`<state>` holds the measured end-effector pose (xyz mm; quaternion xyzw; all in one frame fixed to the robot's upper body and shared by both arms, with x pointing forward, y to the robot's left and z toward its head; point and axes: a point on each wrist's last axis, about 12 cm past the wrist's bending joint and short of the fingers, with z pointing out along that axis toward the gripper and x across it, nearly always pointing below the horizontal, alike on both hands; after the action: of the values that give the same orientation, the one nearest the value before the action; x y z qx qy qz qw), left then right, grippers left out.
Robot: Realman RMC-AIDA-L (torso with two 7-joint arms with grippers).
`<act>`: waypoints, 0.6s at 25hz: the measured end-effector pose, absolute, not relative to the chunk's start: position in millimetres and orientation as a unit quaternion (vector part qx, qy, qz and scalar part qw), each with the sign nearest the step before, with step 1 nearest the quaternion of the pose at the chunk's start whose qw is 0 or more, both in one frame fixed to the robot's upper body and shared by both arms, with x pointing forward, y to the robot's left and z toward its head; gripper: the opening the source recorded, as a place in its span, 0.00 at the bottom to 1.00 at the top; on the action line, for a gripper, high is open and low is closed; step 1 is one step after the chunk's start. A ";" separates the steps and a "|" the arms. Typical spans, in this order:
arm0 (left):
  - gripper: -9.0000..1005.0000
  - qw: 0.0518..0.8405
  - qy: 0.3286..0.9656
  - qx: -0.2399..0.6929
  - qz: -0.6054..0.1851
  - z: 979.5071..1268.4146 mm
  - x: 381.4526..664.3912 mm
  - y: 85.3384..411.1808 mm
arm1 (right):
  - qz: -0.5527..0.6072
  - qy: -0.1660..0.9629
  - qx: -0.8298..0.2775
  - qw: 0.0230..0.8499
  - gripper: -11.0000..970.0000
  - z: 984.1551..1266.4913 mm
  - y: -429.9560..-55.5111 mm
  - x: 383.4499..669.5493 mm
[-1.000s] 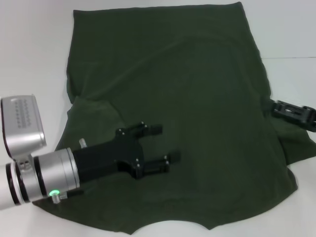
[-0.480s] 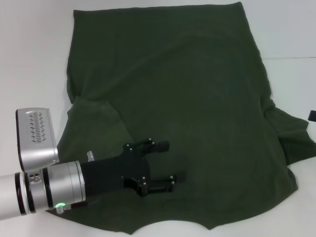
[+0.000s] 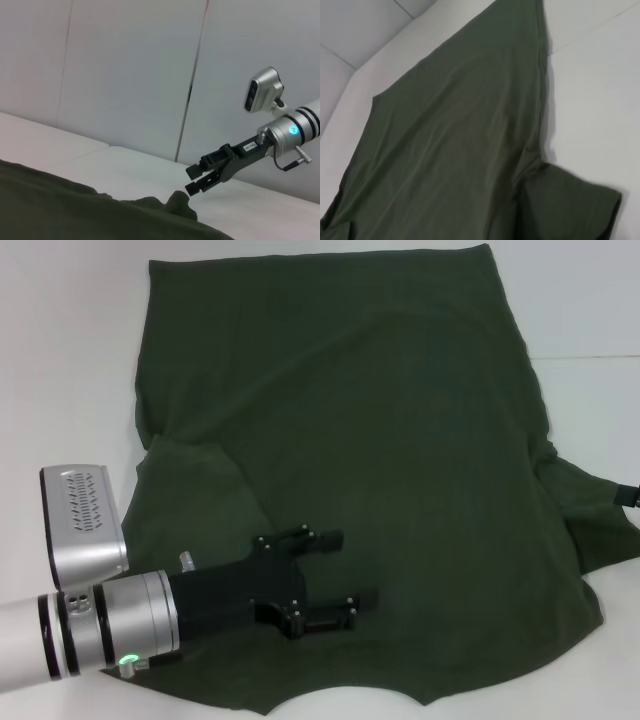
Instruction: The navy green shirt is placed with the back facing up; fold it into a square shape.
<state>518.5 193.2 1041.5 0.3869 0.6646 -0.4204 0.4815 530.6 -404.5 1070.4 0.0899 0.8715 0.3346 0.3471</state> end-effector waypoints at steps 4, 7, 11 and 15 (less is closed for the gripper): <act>0.84 0.480 0.668 0.384 -0.420 1039.4 518.0 192.5 | 0.329 0.873 0.084 0.350 0.92 1067.1 -400.2 532.8; 0.84 0.479 0.670 0.382 -0.419 1038.2 517.2 192.9 | 0.326 0.874 0.081 0.352 0.92 1065.8 -397.9 535.1; 0.84 0.479 0.671 0.380 -0.419 1037.6 516.8 193.6 | 0.329 0.874 0.075 0.348 0.92 1063.0 -393.5 536.2; 0.84 0.479 0.672 0.379 -0.419 1037.1 516.1 194.1 | 0.332 0.876 0.072 0.343 0.92 1061.0 -391.1 535.5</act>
<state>516.1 194.1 1037.1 0.3789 0.6720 -0.4187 0.4791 535.5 -391.1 1061.0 0.0720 0.8757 0.3323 0.3427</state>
